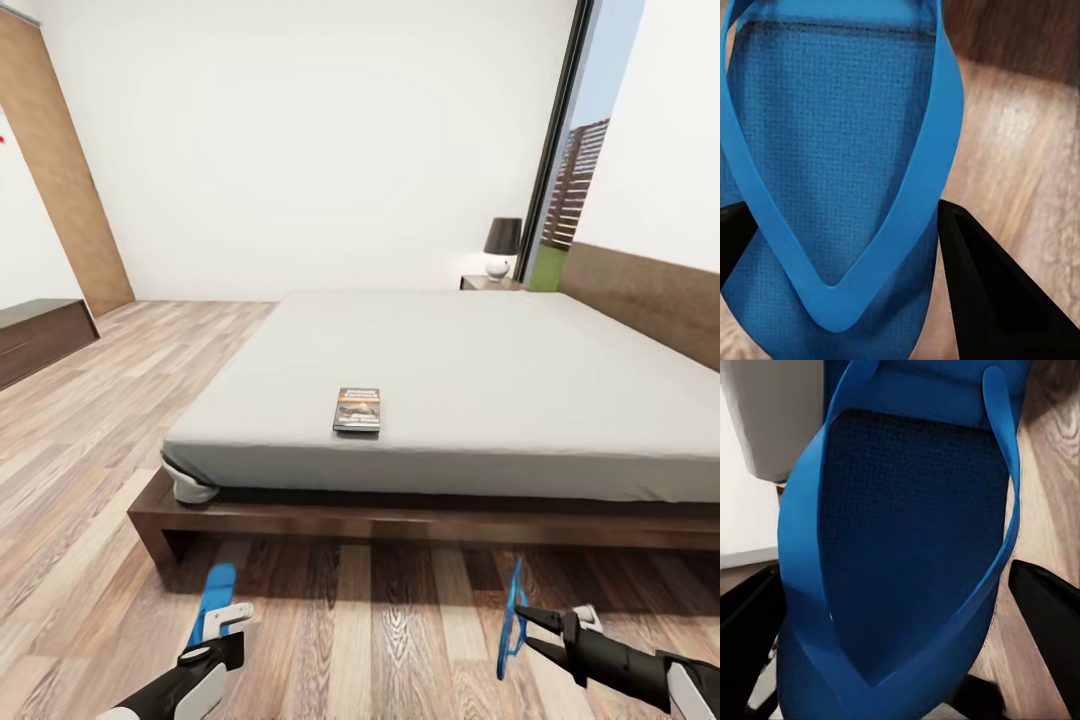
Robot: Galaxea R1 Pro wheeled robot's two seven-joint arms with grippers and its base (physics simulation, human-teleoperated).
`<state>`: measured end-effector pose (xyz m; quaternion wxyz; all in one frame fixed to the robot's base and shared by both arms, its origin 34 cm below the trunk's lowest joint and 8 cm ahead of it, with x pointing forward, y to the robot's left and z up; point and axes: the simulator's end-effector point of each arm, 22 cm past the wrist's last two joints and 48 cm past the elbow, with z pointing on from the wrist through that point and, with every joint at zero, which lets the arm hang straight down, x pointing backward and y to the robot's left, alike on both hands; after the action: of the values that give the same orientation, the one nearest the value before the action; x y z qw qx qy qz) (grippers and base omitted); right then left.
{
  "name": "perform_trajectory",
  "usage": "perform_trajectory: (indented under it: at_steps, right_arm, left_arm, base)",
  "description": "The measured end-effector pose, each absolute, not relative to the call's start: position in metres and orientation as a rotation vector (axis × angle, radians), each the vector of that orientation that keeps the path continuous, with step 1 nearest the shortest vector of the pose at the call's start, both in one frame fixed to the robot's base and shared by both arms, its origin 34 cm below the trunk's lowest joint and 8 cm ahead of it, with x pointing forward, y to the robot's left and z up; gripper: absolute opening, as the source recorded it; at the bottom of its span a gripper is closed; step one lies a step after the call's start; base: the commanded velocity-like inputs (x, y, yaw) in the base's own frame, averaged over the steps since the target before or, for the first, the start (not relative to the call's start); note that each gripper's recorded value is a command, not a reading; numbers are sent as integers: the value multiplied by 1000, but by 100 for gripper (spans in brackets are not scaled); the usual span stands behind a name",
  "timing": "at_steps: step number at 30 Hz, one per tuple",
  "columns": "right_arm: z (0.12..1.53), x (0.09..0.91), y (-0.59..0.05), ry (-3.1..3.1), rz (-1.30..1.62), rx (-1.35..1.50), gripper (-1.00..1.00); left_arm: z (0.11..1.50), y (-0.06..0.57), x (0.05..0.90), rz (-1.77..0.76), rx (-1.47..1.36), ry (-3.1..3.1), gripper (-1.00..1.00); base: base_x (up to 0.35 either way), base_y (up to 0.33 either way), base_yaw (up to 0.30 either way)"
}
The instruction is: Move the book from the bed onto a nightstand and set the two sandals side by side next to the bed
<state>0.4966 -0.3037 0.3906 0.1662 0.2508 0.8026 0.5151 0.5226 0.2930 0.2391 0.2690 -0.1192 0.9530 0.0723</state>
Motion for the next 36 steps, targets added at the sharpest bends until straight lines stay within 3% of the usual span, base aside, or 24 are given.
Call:
perform_trajectory:
  at_steps: [8, 36]
  right_arm:
    - [395, 497, -333, 2264, 1465, 724, -100]
    - [345, 481, -334, 2350, 1456, 826, -100]
  left_arm:
    - [224, 293, 514, 202, -322, 2602, -100]
    - [174, 295, 478, 234, -319, 2713, -100]
  base:
    - [0, 0, 0]
    - [0, 0, 0]
